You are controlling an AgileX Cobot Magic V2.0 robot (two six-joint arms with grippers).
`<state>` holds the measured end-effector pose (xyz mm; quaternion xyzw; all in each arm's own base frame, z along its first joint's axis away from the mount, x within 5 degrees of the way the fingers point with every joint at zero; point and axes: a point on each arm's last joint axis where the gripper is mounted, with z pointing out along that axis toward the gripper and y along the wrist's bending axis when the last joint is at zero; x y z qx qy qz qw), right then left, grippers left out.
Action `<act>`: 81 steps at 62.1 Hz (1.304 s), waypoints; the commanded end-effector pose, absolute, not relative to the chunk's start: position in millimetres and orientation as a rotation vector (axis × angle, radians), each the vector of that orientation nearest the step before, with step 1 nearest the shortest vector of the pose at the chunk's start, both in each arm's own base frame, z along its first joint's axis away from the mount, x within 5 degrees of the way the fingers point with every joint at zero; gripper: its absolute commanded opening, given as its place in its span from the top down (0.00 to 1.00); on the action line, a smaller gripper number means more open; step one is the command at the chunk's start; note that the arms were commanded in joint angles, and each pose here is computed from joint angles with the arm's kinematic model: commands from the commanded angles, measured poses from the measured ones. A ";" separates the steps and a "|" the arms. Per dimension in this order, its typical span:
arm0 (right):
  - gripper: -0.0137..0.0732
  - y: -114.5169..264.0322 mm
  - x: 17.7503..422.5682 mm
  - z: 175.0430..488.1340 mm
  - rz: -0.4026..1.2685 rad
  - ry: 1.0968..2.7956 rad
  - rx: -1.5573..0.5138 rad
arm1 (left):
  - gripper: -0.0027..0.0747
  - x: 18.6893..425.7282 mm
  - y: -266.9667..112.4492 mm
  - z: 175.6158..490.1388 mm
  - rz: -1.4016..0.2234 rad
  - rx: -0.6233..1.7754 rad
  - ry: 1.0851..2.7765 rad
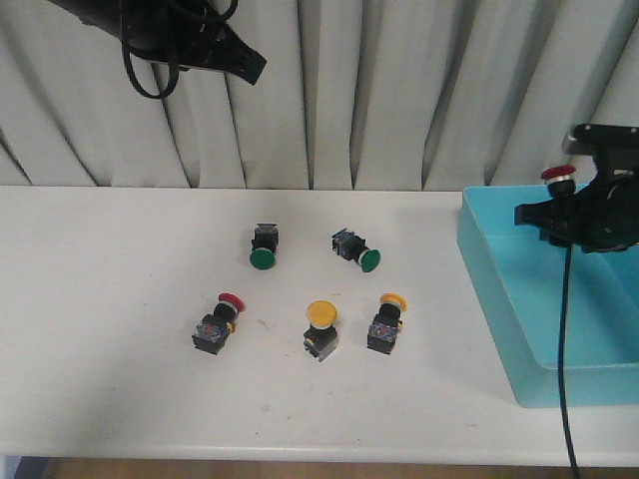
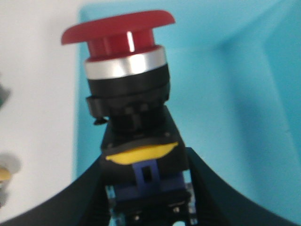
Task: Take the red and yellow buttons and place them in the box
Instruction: 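Lower the red button into the blue box and open the right gripper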
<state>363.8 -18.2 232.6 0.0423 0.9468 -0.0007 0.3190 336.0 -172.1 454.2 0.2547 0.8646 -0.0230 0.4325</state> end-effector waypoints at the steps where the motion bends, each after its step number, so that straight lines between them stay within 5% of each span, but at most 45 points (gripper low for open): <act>1: 0.81 -21.5 385.7 233.1 -0.001 2.458 0.118 | 0.97 324.2 -165.2 486.1 -0.085 0.576 2.007; 25: 0.72 -23.1 429.6 180.5 0.007 2.655 0.099 | 0.97 325.2 -166.2 487.4 -0.126 0.519 2.001; 49: 0.36 -25.2 436.3 169.9 -0.030 2.681 0.028 | 0.96 323.9 -166.7 485.7 -0.149 0.483 2.032; 61: 0.27 -26.1 433.9 202.4 -0.053 2.631 0.012 | 0.93 323.9 -166.6 485.7 -0.146 0.486 2.032; 81: 0.28 -22.1 381.0 338.0 -0.057 2.336 0.017 | 0.72 322.1 -178.8 489.3 -0.339 0.467 1.994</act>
